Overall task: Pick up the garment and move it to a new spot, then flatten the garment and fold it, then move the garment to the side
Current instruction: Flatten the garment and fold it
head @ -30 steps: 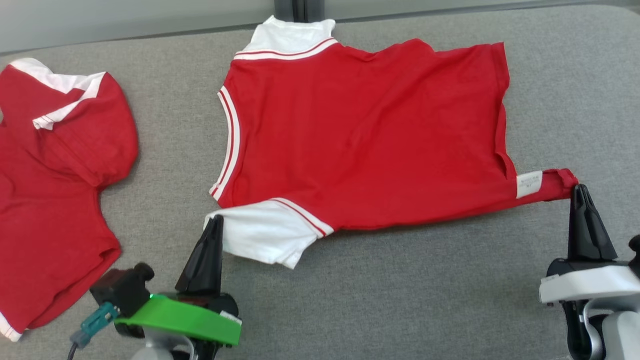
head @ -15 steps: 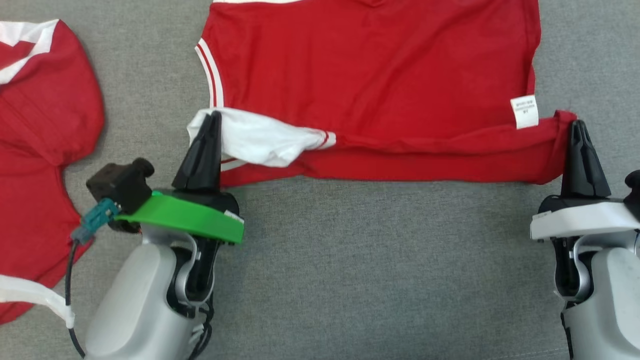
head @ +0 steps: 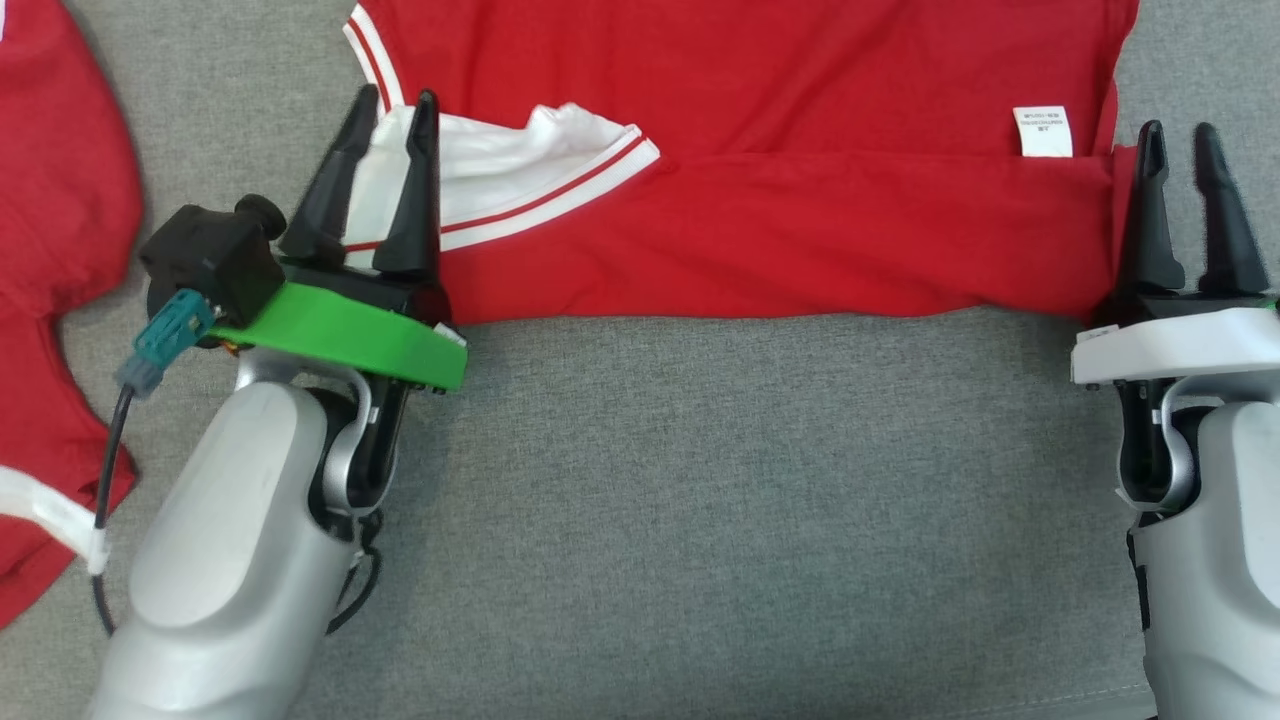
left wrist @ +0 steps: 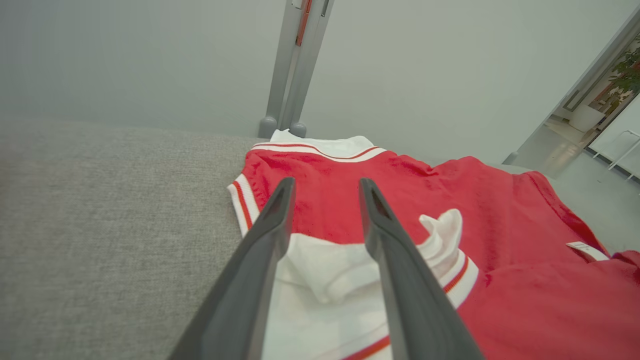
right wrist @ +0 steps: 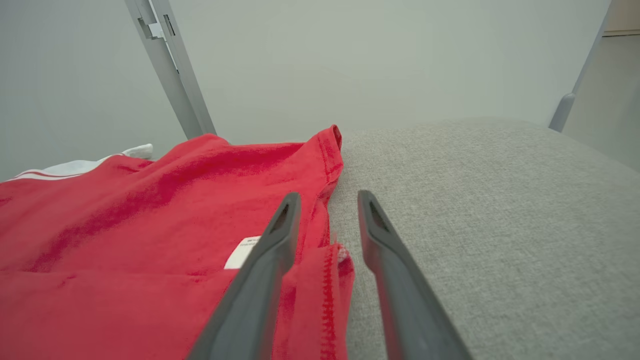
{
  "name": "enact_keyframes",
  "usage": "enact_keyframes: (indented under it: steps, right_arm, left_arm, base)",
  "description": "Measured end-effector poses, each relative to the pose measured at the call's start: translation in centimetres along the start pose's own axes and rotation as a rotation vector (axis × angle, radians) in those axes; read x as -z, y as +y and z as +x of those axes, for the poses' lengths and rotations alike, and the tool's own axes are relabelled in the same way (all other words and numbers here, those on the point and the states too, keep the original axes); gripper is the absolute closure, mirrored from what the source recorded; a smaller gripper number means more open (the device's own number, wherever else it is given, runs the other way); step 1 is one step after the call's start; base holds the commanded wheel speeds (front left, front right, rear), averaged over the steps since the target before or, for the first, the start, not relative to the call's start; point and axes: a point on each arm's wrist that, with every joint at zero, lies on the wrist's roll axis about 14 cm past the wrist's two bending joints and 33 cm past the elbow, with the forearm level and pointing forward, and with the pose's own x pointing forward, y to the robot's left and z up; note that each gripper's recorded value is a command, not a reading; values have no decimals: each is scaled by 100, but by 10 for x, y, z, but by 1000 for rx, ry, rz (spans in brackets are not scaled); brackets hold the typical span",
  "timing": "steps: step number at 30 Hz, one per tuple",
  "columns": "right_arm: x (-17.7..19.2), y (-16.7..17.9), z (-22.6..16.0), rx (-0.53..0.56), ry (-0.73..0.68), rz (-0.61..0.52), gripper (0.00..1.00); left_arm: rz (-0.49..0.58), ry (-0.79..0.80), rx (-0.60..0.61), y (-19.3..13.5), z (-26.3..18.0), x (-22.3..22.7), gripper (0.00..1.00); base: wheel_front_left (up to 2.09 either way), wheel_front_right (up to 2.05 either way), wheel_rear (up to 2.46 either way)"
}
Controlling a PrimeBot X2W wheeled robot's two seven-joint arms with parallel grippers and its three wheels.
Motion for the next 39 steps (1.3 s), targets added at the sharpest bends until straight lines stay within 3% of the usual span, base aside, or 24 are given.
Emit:
enact_keyframes:
  steps: [2,5,12,15,20,21,23,24,25,29,35,36,37,38,39]
  right_arm:
    - [-8,-6,-3,22,-21,7,0]
    - [-9,-12,-14,41,-19,12,0]
    - [-14,-21,-33,74,-23,21,0]
    - [-12,-20,-35,77,-21,36,0]
    - [-7,-11,-38,55,0,43,0]
    - [-6,-11,-38,52,3,42,0]
    - [-5,-10,-40,48,11,40,0]
    - [-2,-8,-41,41,22,42,0]
    - [2,-3,-42,28,39,48,0]
    - [21,8,-47,4,109,90,0]
    - [40,7,-53,16,177,131,0]
    - [43,10,-54,9,190,135,15]
    - [45,12,-54,0,196,139,62]
    - [47,17,-54,-15,205,144,100]
    - [48,22,-53,-35,212,146,100]
  left_arm:
    - [116,-46,10,1,-6,-14,0]
    - [140,-66,-61,11,-28,-17,0]
    - [67,27,-253,46,-89,12,0]
    - [27,90,-244,44,-92,29,0]
    - [60,151,-190,35,-76,43,0]
    - [61,169,-190,35,-74,47,4]
    - [61,199,-197,36,-75,55,51]
    - [39,206,-210,38,-74,57,87]
    - [5,209,-225,39,-74,58,100]
    - [-80,208,-226,32,-79,57,100]
    - [-86,210,-180,19,-84,49,100]
    - [-84,206,-177,19,-85,48,100]
    - [-81,202,-177,19,-86,46,100]
    - [-80,197,-175,19,-86,43,100]
    - [-77,197,-175,19,-87,42,100]
  base:
    - [0,0,0]
    - [0,0,0]
    - [0,0,0]
    - [0,0,0]
    - [0,0,0]
    - [0,0,0]
    - [0,0,0]
    - [0,0,0]
    - [0,0,0]
    - [0,0,0]
    - [0,0,0]
    - [0,0,0]
    - [0,0,0]
    - [0,0,0]
    - [0,0,0]
